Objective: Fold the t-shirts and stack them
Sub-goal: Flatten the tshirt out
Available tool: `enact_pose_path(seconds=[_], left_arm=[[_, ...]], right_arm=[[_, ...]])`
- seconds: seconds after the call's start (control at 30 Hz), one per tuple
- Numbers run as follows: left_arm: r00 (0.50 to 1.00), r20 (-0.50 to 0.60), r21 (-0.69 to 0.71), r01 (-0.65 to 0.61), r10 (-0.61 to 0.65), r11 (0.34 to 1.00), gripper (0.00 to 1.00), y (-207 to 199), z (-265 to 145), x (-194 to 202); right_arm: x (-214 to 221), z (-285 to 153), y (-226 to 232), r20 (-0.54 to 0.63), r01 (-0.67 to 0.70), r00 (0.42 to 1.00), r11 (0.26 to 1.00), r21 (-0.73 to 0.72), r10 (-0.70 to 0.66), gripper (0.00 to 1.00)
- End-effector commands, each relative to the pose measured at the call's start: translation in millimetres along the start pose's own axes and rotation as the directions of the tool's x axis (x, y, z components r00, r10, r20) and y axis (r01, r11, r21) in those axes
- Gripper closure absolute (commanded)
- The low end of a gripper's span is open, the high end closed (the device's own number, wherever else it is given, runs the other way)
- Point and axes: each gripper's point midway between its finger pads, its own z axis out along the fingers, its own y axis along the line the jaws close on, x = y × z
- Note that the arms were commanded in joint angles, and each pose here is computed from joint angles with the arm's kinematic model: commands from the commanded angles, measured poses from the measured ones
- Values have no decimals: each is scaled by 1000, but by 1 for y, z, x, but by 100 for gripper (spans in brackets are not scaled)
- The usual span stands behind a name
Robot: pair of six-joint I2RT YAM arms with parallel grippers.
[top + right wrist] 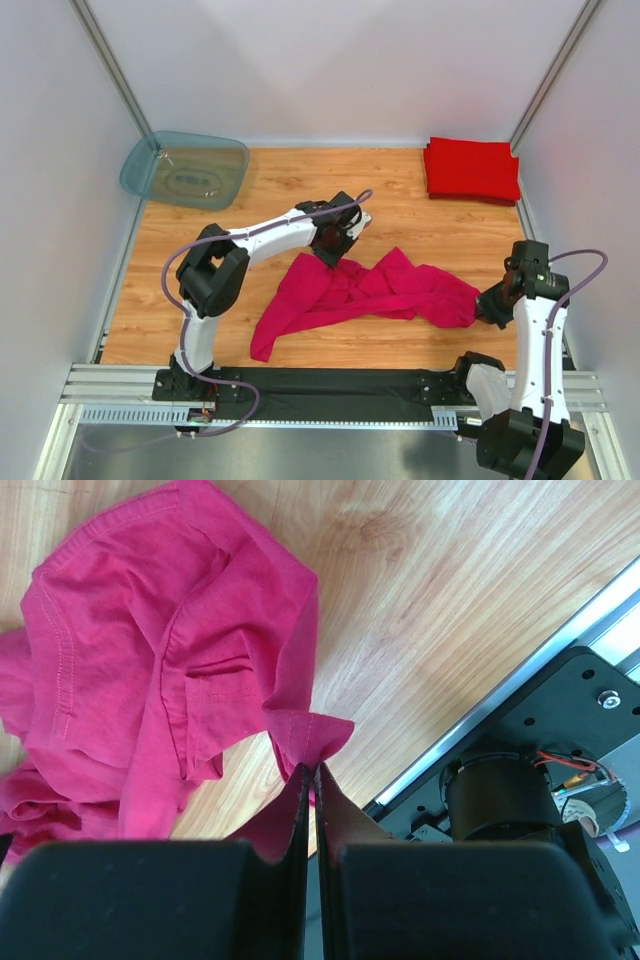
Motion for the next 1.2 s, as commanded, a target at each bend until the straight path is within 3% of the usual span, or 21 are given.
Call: enact_pose_path(seconds=[0.0, 0.1, 0.17, 0.2, 0.27, 0.3, 0.4, 0.5, 0.53, 0.6, 0.63, 0.73, 0.83, 0.97, 1.07, 1.17], left_arm=[[993, 108, -209, 72, -50, 975, 100, 33, -58, -31], [955, 171, -286, 285, -244, 915, 100, 65, -110, -16], [897, 199, -317, 439, -394, 841, 100, 99, -143, 12], [836, 182, -341, 547, -517, 764, 100, 120, -141, 43], [768, 205, -346, 636, -606, 690, 100, 136, -152, 73], [742, 153, -367, 656, -653, 659, 100, 138, -140, 106], [611, 140, -347, 767, -779, 540, 100, 151, -135, 152], [552, 125, -381, 794, -824, 474, 99, 153, -134, 183], [538, 127, -399, 797, -833, 454, 95, 154, -136, 190], [536, 140, -415, 795, -832, 442, 84, 156, -142, 197], [533, 147, -412, 799, -833, 439, 66, 157, -144, 198], [600, 182, -351, 780, -779, 519, 51, 162, -151, 180], [650, 203, -193, 760, -732, 621, 49, 150, -147, 151], [761, 189, -51, 638, -620, 768, 46, 140, -135, 128], [815, 125, -115, 579, -566, 808, 45, 159, -124, 127], [828, 64, -96, 561, -557, 822, 45, 167, -111, 113]], right_arm=[[-16, -11, 6, 60, 29, 998, 999, -13, -29, 100], [-29, -20, -5, 109, 38, 993, 997, 64, -45, 100], [-33, -24, -5, 126, 40, 991, 997, 71, -49, 100], [-36, -27, -1, 132, 37, 990, 998, 59, -44, 100], [-36, -29, 6, 119, 30, 992, 999, 27, -33, 100], [-35, -28, 11, 107, 32, 994, 999, 9, -33, 100], [-29, -24, 30, 69, 16, 998, 997, -81, -10, 100], [-21, -21, 48, 17, 9, 1000, 986, -168, -7, 100], [-20, -20, 51, 11, 11, 1000, 983, -183, -9, 100], [-19, -18, 52, 9, 14, 1000, 983, -183, -12, 100], [-19, -18, 52, 10, 17, 1000, 983, -183, -15, 100], [-18, -14, 51, -2, 23, 1000, 986, -167, -23, 100], [-17, -11, 50, -11, 26, 1000, 987, -158, -28, 100], [-17, -11, 51, -8, 27, 1000, 986, -165, -28, 100], [-16, -10, 51, -8, 22, 1000, 985, -172, -24, 100], [-11, -4, 50, -23, 17, 1000, 986, -168, -21, 100]])
